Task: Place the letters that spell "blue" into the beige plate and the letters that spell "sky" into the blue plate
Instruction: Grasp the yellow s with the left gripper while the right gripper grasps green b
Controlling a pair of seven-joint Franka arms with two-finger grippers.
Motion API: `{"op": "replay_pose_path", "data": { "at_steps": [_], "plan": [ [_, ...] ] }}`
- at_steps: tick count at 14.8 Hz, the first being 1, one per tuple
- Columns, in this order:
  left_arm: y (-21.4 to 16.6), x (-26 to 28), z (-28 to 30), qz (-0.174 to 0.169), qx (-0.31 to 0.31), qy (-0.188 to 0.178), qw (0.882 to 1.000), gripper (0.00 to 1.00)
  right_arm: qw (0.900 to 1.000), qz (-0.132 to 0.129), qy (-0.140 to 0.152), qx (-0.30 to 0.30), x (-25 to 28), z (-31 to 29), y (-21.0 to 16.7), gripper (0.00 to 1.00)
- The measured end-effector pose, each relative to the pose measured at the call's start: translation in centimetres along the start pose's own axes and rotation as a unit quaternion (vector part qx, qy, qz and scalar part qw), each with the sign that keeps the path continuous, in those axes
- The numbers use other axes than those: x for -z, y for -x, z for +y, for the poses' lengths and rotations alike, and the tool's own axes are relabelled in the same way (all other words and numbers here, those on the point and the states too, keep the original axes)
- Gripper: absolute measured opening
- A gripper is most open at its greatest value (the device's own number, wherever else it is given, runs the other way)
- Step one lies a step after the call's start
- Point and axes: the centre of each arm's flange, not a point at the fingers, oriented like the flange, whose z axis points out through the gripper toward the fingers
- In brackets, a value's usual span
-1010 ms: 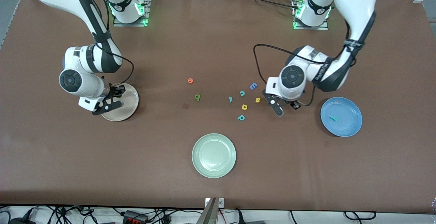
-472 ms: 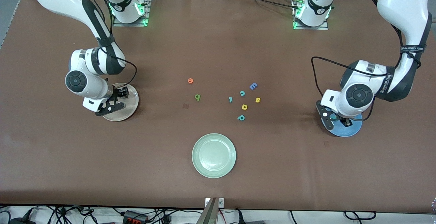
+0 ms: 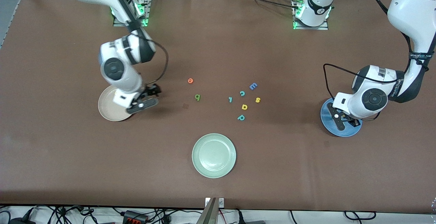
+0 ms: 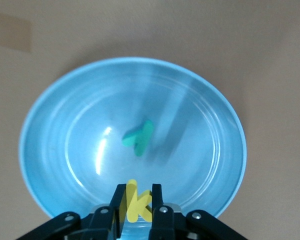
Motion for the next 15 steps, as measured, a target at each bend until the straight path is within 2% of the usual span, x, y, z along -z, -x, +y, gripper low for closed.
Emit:
{"op": "replay_pose_path", "data": {
  "at_steps": [1,3,5,6,7,9,10,13,15],
  "plan": [
    [0.2,-0.1,0.0,0.001,0.001,0.001,1.000,0.28,1.000,0.004,0.001,0.009,0.0,-2.8,-0.4,1.00],
    [-0.3,0.3,0.2,0.005,-0.004,-0.001,1.000,0.40,1.000,0.012,-0.002,0.011,0.0,-7.0,-1.4,1.00],
    [-1.5,1.2,0.7,0.011,-0.012,-0.003,1.000,0.58,0.999,0.011,-0.008,-0.035,-0.8,-10.1,-2.1,1.00],
    [-2.3,1.7,1.1,0.014,-0.012,0.002,1.000,0.67,0.997,0.007,-0.009,-0.078,-1.6,-11.4,-2.1,1.00],
    [-3.3,2.3,1.8,0.018,-0.003,0.012,1.000,0.78,0.991,0.002,-0.008,-0.134,-2.4,-12.4,-2.1,1.00],
    [-5.5,3.7,3.2,0.028,0.028,0.029,0.999,0.95,0.973,0.000,-0.007,-0.230,-3.7,-13.9,-2.3,1.00],
    [-6.9,4.4,4.1,0.033,0.051,0.035,0.998,1.00,0.964,0.001,-0.007,-0.265,-4.0,-14.4,-2.5,1.00],
    [-11.1,6.2,7.3,0.050,0.138,0.053,0.988,1.00,0.943,0.002,-0.015,-0.334,-4.4,-15.3,-3.5,1.00],
    [-14.2,7.3,9.7,0.059,0.198,0.062,0.976,1.00,0.933,0.004,-0.021,-0.358,-4.7,-16.4,-4.3,1.00]
  ]
}}
